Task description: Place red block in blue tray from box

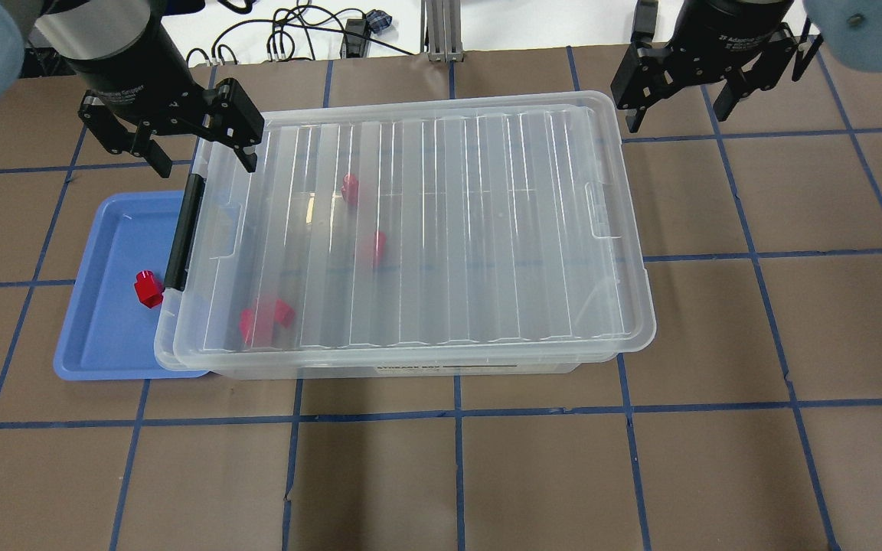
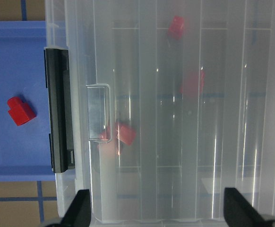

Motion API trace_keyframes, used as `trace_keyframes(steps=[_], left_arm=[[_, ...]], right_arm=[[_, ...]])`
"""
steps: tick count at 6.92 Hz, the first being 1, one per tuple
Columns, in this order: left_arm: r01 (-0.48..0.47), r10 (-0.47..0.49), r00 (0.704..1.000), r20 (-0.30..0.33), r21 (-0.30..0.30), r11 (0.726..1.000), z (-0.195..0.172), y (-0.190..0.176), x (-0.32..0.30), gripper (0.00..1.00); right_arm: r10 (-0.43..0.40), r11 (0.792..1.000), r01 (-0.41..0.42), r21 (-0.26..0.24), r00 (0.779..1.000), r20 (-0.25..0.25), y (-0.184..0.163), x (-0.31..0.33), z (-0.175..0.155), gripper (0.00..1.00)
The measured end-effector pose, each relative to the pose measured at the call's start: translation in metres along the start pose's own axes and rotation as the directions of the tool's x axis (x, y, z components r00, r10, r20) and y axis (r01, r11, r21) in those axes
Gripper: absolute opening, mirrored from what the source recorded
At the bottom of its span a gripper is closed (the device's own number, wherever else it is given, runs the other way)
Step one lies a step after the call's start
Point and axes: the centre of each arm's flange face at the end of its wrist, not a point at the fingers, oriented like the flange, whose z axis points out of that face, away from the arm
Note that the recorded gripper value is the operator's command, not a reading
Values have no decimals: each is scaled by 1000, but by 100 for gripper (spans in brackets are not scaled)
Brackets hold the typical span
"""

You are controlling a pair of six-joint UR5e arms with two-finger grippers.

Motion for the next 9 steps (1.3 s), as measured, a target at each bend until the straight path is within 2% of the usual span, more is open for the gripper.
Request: trace_keyframes(steps=[2, 7, 9], left_arm=[[-21, 21, 1000, 3, 4, 1000, 4, 4, 5, 100], [-40, 40, 999, 2, 73, 996, -4, 3, 10, 100], [-38, 38, 999, -3, 62, 997, 1, 2, 9, 100]], right_arm=[[0, 1000, 0, 0, 1000, -1, 0, 0, 0, 100], [-1, 1000, 1, 0, 1000, 0, 0, 0, 0, 100], [-1, 1000, 1, 0, 1000, 0, 0, 0, 0, 100]])
